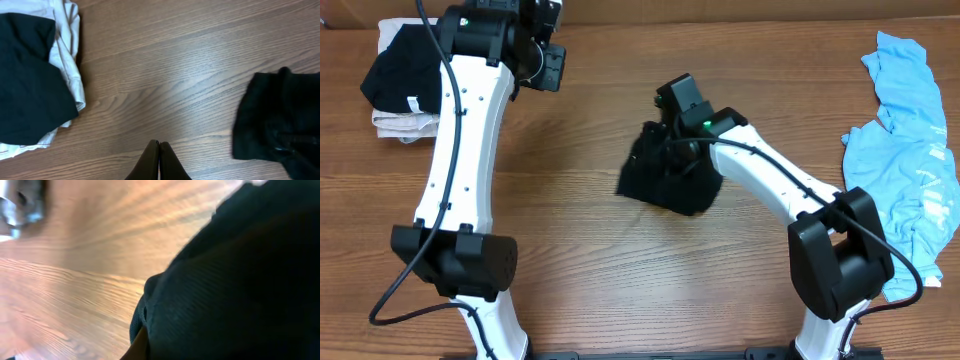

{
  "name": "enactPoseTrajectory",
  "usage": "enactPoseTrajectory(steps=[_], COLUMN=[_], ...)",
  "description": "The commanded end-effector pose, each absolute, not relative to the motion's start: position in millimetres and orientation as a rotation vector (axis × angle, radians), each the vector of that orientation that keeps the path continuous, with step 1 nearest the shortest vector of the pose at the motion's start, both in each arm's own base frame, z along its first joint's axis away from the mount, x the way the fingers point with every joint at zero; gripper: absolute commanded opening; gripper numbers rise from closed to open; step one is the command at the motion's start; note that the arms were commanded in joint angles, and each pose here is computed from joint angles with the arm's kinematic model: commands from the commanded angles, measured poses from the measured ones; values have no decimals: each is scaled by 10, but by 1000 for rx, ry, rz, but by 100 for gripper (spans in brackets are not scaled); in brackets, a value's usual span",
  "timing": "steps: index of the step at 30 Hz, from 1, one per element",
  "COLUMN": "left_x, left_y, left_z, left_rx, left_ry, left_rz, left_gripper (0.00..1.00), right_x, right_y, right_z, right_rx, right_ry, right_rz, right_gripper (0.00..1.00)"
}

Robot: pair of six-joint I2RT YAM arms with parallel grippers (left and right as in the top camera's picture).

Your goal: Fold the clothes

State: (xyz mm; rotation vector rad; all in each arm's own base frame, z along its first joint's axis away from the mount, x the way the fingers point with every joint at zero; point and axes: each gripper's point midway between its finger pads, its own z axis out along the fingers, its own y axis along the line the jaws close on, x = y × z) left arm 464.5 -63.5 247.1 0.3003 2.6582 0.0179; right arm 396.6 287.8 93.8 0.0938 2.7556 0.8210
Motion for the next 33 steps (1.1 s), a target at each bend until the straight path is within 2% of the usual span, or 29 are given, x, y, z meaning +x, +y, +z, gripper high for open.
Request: enactPoseTrajectory(steps=[1, 3, 5, 6, 9, 15, 18, 22, 28, 31, 33], left_x=[4708, 4729, 4746, 4751, 4769, 4791, 4808, 4837, 4849, 4849, 4846], left_y=[-619, -621, -622, -623, -626, -629, -632, -637, -640, -640, -639], left_z=[2422, 2433, 2441, 2444, 2454, 2466, 2475, 2492, 2499, 2499, 2498], left_rx=[325, 324, 323, 323, 321, 319, 318, 316, 315, 315, 315], left_ry=[2656, 2647, 2639, 2637, 2629, 2618, 2611, 2597, 2591, 2591, 2593], left_rz=[33, 33, 34, 34, 33, 33, 32, 31, 30, 30, 31], left_gripper=[4, 4, 4, 5, 4, 4, 4, 5, 5, 5, 5], right_x=[4167, 4185, 4119, 4055, 3937, 3987, 3902, 3639, 3418, 3370, 3327], right_y=[2952, 2997, 3091, 3143, 3222, 2744, 2400, 2028, 2047, 2141, 2195], right_z=[1251, 1288, 1325, 1345, 1577, 2216, 2262, 1946, 1587, 1344, 1165], right_rx=[116, 111, 74, 48, -7, 48, 140, 241, 198, 210, 223], right_ry=[2646, 2628, 2633, 2646, 2624, 2542, 2587, 2762, 2915, 2975, 3019], right_rz=[896, 927, 994, 1040, 1149, 1058, 910, 657, 516, 464, 435], right_gripper=[16, 35, 42, 51, 59, 61, 61, 60, 59, 54, 48])
